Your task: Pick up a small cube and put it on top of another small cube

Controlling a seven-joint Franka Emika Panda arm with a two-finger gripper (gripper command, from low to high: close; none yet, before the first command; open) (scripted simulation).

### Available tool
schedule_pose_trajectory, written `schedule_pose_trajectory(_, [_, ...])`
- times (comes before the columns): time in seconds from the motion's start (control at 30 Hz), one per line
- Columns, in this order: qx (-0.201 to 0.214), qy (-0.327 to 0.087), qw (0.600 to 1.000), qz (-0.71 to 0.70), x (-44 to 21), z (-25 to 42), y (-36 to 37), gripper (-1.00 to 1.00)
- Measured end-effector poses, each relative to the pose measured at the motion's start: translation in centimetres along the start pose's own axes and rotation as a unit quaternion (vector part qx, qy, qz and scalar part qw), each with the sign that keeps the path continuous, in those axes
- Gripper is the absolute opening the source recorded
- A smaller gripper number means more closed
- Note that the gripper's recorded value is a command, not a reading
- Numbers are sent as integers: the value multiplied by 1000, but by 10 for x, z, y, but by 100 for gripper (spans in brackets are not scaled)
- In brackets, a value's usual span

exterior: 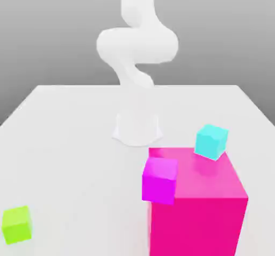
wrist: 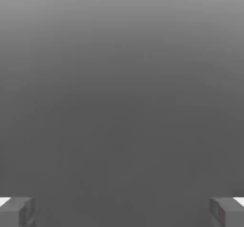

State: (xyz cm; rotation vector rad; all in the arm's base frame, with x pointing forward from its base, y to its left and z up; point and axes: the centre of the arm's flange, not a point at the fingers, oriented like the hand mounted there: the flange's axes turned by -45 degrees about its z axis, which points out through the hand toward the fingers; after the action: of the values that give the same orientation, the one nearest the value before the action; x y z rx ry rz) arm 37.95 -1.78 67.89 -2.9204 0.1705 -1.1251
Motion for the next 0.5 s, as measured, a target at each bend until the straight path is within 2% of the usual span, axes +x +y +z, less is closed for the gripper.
schedule_pose_trajectory(0.27, [-62, -98, 982, 149, -15, 146, 72, 0])
schedule_pose_trajectory(0.5, [-116, -173, 938, 278, -69, 256, 148, 0])
